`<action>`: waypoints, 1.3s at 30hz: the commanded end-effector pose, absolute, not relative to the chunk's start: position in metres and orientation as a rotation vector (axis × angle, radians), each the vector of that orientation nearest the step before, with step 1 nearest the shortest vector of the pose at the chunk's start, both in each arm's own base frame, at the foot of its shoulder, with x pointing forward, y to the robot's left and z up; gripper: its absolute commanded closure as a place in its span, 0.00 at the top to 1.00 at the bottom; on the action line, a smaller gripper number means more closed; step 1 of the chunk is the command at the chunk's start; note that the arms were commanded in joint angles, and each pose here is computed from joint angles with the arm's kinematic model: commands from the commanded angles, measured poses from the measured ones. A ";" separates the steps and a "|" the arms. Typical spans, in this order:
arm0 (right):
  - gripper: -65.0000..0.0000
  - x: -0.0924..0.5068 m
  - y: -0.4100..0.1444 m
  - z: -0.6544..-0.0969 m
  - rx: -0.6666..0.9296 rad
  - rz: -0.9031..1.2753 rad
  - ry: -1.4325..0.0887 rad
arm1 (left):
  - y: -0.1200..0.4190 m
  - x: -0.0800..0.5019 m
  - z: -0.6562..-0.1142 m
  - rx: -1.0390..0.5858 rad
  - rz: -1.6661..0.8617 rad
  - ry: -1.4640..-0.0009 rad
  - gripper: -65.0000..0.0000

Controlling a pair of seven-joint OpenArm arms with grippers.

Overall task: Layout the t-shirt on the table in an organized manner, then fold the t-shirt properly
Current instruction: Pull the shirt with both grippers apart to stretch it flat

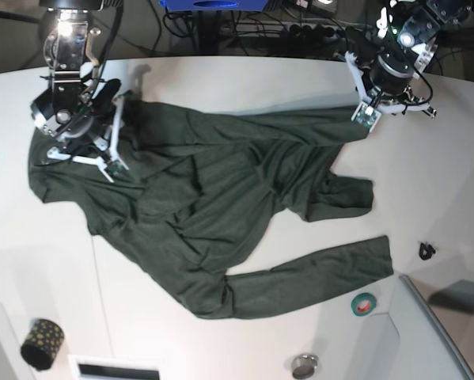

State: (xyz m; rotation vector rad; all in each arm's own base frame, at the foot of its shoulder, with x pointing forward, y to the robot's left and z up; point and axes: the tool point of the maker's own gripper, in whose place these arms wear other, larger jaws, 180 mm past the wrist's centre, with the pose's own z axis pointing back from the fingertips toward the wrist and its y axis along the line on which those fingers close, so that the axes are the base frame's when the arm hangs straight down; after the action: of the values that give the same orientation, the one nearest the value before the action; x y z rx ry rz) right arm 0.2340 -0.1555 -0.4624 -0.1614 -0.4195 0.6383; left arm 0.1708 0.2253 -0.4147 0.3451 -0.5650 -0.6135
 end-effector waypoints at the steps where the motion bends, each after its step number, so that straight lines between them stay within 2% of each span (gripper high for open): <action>1: 0.32 0.248 -0.156 -0.453 -0.165 0.624 -0.469 | 0.229 0.174 -0.408 0.384 -0.649 -0.593 0.00; 10: 0.32 0.251 -0.178 -0.463 -0.170 0.546 -0.435 | 0.249 0.162 -0.416 0.504 -0.749 -0.559 0.00; 14: 0.32 0.248 -0.195 -0.489 -0.132 0.447 -0.362 | 0.259 0.158 -0.424 0.525 -0.749 -0.526 0.00; 17: 0.32 0.246 -0.229 -0.493 -0.187 0.308 -0.370 | 0.273 0.159 -0.420 0.556 -0.725 -0.519 0.00; 21: 0.32 0.241 -0.240 -0.493 -0.215 0.281 -0.387 | 0.298 0.156 -0.411 0.612 -0.674 -0.503 0.00; 26: 0.32 0.234 -0.252 -0.484 -0.304 0.185 -0.423 | 0.297 0.157 -0.411 0.612 -0.631 -0.511 0.00; 34: 0.32 0.251 -0.235 -0.435 -0.314 0.235 -0.554 | 0.277 0.147 -0.420 0.557 -0.629 -0.506 0.00; 39: 0.32 0.250 -0.232 -0.427 -0.312 0.268 -0.544 | 0.275 0.127 -0.430 0.537 -0.649 -0.457 0.00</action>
State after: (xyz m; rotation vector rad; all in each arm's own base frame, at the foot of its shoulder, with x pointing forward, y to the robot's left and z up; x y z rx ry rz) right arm 0.2410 -0.2297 -0.4367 -0.2986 -0.5039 0.2737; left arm 0.1204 0.2722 -0.4367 0.5167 -0.4300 -0.6396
